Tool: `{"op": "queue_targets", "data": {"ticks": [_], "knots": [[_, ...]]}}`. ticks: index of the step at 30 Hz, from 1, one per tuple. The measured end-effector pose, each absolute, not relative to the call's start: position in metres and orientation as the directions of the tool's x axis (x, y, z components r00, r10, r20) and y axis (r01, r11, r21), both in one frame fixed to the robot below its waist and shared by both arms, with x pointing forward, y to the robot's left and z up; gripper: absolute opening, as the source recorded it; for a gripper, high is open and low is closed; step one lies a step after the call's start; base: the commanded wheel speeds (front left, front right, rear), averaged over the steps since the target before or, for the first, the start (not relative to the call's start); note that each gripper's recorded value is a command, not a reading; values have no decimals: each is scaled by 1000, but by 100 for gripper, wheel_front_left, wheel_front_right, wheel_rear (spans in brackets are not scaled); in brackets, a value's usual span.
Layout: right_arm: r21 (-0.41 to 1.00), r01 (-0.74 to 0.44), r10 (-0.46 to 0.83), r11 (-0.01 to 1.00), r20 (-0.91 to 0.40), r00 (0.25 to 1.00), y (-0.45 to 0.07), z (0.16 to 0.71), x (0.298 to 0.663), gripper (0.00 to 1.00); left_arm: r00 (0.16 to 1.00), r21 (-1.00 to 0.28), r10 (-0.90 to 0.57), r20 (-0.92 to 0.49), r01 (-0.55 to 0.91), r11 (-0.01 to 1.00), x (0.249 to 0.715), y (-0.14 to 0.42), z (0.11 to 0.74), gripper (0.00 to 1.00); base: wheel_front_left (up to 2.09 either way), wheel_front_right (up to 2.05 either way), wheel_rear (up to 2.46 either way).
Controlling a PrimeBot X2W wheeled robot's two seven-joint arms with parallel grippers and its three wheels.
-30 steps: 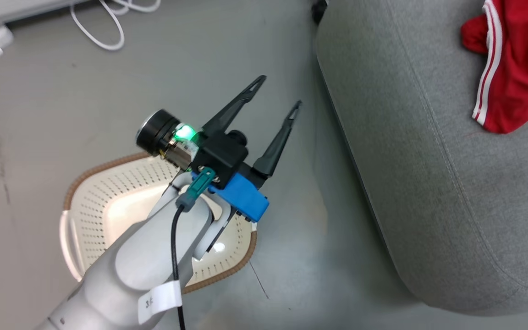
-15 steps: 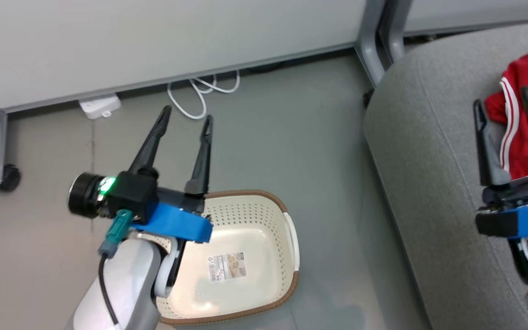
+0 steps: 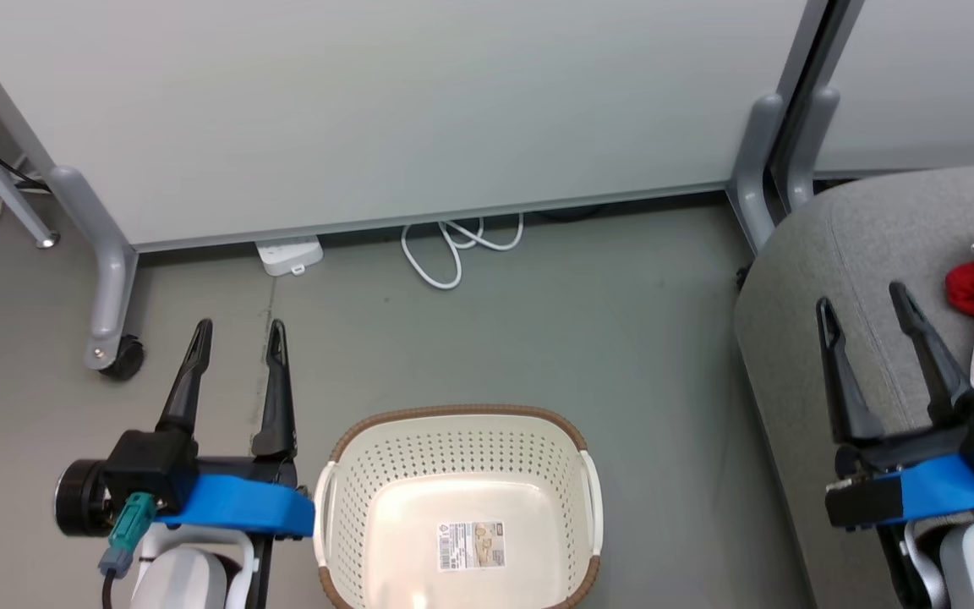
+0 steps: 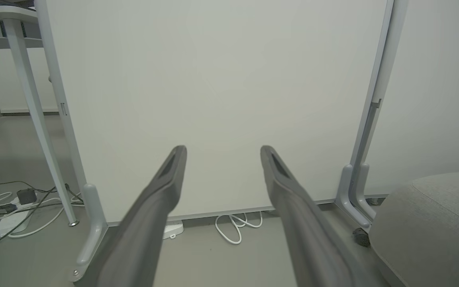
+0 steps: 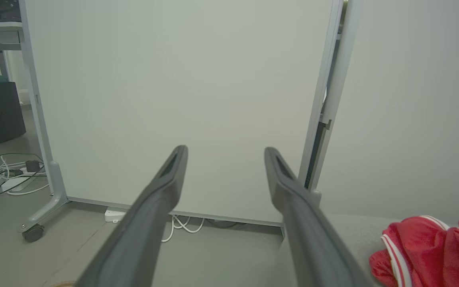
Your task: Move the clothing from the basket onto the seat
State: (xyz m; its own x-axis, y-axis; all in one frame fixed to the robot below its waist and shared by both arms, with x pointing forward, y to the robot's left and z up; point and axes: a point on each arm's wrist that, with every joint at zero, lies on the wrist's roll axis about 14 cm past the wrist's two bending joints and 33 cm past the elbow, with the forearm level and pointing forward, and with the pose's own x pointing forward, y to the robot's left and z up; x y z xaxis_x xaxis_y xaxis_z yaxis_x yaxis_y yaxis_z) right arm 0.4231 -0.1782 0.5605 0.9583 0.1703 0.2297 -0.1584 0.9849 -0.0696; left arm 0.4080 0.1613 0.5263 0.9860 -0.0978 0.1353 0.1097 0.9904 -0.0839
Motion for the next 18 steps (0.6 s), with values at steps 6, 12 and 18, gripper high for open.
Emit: {"op": "queue_targets", "data": {"ticks": [6,12,18], "knots": [[-21,-158,159,987,183,970,-173,543,408,100,990,-91,-64,123,76,993,385,174,521,100,0,0,0],[15,-150,147,989,147,978,-169,529,394,100,992,-107,-51,112,63,992,369,178,516,100,0,0,0],[32,-155,150,987,118,982,-164,519,388,100,994,-113,-51,99,62,992,365,179,512,100,0,0,0]]}}
